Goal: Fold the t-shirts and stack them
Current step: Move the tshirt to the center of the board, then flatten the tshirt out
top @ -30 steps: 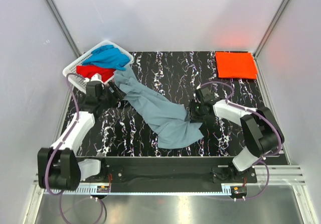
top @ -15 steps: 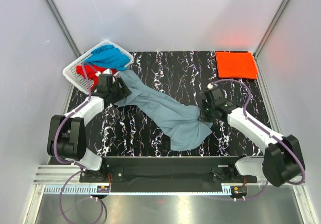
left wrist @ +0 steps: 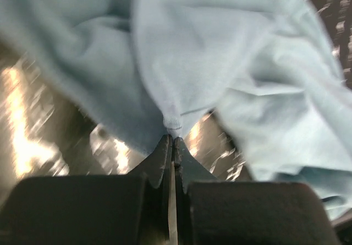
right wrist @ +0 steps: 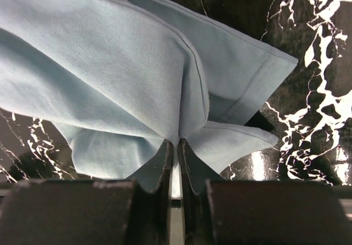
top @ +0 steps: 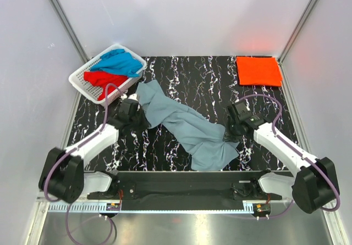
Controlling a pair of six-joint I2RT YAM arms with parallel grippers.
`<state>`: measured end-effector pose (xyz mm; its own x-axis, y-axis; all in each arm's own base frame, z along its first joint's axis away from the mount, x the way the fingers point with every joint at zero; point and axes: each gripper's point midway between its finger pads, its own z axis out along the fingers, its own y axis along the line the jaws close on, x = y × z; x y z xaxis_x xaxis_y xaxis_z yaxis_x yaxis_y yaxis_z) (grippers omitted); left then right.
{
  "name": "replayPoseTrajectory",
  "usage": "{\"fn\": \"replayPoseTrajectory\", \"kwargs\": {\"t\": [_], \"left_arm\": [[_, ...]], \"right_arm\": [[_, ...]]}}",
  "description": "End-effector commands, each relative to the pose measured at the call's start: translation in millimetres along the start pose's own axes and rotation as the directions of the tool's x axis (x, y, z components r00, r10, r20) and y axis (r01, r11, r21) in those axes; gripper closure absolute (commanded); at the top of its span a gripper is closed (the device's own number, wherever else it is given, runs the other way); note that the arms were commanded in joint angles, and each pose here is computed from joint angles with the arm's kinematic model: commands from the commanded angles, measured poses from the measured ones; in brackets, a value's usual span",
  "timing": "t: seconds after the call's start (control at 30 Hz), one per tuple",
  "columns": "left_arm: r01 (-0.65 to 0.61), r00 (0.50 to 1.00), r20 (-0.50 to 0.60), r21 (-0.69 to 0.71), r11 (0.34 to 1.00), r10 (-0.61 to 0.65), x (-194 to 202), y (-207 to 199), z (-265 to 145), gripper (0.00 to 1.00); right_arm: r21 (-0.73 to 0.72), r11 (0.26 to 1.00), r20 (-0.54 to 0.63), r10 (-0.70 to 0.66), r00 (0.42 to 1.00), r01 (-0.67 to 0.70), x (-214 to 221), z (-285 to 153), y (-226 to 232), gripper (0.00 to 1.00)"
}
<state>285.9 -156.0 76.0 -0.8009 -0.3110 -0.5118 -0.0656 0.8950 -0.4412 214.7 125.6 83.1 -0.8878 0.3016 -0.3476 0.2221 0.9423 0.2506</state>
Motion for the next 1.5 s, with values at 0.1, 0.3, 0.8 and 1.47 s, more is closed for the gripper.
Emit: {"fn": "replayPoseTrajectory", "kwargs": {"t": [0.1,0.3,0.8,1.47], "left_arm": [[0.062,0.991,0.129,-0.201,0.978,-0.037,10,53,-42,1.0],[0.155,0.986,0.09,-0.194,0.969,-0.14,37,60,-52,1.0],[-0.126,0.955,0.28,0.084,0.988,0.098,-117,-19,-32,0.45],[-0.25,0.961,-0.046,0.279,0.927,0.272,-124,-9,101,0.5]], "right_arm": [[0.103,0.995,0.035,0.008,0.999,-0.012,-9,3,-14,0.89],[0.204,0.979,0.119,-0.04,0.992,0.015,-40,-2,-21,0.87],[0.02,0.997,0.145,-0.073,0.987,0.071,-67,-28,29,0.45],[-0.079,0.99,0.213,-0.096,0.972,0.115,-75,-55,44,0.37]]}}
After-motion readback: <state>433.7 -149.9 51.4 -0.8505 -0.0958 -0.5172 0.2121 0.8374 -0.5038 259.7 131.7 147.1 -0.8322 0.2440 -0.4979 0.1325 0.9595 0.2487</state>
